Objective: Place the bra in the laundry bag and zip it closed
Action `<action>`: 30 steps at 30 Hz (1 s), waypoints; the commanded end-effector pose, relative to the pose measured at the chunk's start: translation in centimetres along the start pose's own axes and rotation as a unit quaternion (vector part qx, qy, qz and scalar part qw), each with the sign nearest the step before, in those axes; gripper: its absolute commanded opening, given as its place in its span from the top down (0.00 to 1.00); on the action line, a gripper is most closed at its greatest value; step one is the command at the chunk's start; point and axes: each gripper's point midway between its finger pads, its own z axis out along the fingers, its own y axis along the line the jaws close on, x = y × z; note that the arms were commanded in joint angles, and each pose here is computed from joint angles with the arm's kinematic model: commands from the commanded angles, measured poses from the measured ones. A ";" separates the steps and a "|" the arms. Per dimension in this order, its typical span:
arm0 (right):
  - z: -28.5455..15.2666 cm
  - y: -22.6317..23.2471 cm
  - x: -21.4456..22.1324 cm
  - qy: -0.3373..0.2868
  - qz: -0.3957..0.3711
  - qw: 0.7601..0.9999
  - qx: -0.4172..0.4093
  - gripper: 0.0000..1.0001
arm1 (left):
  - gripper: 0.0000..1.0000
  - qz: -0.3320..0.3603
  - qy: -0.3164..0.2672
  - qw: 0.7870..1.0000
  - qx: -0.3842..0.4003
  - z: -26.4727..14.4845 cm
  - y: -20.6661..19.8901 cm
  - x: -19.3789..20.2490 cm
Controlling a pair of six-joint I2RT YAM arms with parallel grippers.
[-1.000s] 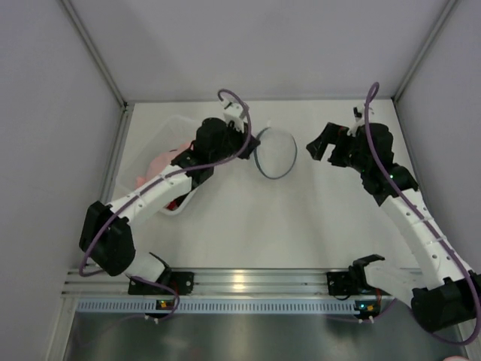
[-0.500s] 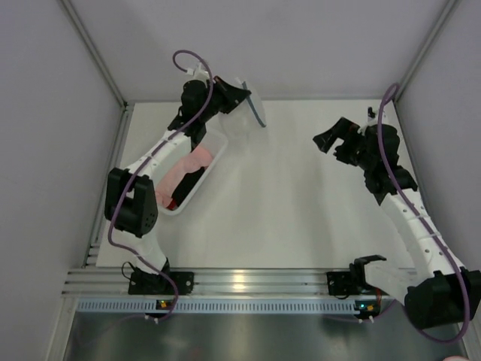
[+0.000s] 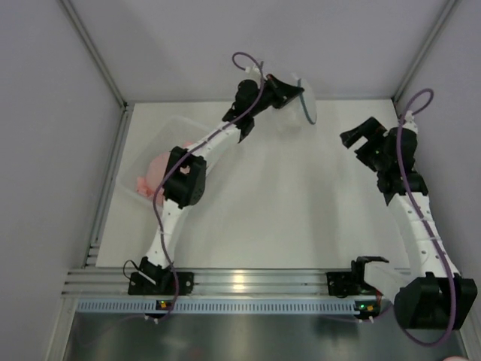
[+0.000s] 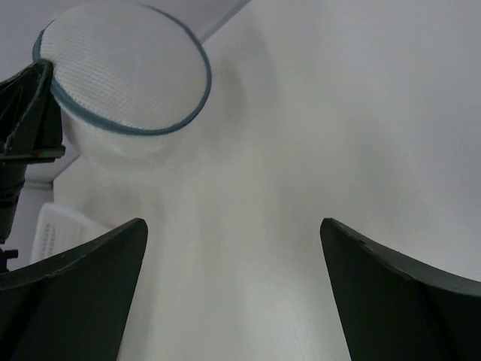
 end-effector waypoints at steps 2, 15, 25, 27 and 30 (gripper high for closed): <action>-3.1 -4.4 -4.9 -0.070 0.000 0.995 0.073 0.01 | 1.00 -0.008 -0.024 0.987 0.159 3.5 -8.5 2.9; -3.1 -6.5 -6.0 -0.071 -0.028 0.992 0.099 0.01 | 1.00 -0.109 -0.051 0.990 0.075 6.1 5.8 8.3; -3.2 -4.6 -6.6 -0.063 -0.068 0.994 0.057 0.01 | 0.32 -0.049 0.050 0.995 0.064 3.0 5.1 11.3; -3.4 -3.7 -7.6 -0.071 -0.071 0.994 0.047 0.01 | 0.18 -0.011 0.051 0.995 0.082 2.3 2.4 9.7; -4.1 -1.9 -8.8 -0.080 -0.077 0.994 0.023 0.01 | 0.02 0.039 0.052 0.993 0.096 1.0 -1.5 7.0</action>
